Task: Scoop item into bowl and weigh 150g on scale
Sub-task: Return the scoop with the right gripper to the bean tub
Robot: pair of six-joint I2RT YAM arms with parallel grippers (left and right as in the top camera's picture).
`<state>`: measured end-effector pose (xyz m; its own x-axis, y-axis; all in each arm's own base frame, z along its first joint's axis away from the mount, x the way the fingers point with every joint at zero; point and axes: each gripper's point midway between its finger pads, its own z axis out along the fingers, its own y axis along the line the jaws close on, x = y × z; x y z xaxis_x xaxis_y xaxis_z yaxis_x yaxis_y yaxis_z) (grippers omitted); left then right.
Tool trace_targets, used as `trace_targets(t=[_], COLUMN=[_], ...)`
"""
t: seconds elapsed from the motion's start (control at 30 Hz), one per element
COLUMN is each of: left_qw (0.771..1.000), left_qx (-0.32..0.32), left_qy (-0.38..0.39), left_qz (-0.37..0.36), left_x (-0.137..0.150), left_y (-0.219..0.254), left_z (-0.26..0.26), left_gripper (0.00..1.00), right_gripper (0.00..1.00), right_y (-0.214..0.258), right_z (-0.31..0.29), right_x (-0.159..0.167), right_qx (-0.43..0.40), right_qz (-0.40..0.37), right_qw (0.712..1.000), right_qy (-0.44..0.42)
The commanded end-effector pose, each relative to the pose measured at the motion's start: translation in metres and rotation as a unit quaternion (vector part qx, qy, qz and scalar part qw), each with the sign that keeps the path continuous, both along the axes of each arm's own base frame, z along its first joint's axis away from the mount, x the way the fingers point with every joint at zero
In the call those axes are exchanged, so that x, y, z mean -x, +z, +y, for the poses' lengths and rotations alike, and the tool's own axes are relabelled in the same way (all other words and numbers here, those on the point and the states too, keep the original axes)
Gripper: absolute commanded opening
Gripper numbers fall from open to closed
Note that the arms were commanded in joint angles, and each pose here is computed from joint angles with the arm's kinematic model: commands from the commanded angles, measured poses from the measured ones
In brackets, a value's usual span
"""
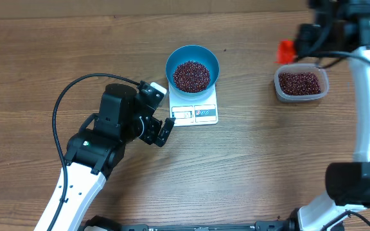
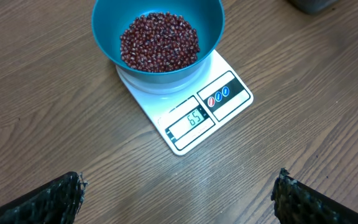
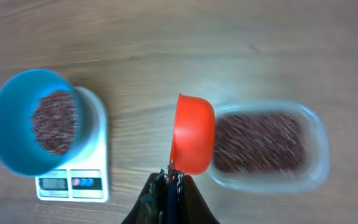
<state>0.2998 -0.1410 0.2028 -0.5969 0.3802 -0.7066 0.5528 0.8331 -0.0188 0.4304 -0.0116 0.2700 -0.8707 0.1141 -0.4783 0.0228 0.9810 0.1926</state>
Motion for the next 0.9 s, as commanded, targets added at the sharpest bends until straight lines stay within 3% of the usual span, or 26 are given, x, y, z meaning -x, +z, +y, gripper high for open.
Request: trace_targets(t=[0.0, 0.33, 0.87], left_qw=[1.000, 1.000, 1.000], left_qx=[0.005, 0.005, 0.005], left_qy=[0.005, 0.005, 0.005], left_qz=[-0.011, -0.011, -0.011], left_x=[-0.003, -0.003, -0.003], left_y=[0.010, 0.010, 0.010], left_z=[-0.001, -0.001, -0.001], left_gripper=[1.00, 1.00, 0.99], right_gripper=[0.04, 0.04, 0.04], right_y=[0.008, -0.067, -0.141], right_z=[-0.028, -0.073, -0.074], right_x=[0.007, 0.024, 0.007], right_qx=[-0.015, 0.014, 0.009], right_qz=[-0.008, 0.066, 0.055], right_qw=[0.999, 0.996, 0.997], right_qy=[-0.028, -0.052, -0.048])
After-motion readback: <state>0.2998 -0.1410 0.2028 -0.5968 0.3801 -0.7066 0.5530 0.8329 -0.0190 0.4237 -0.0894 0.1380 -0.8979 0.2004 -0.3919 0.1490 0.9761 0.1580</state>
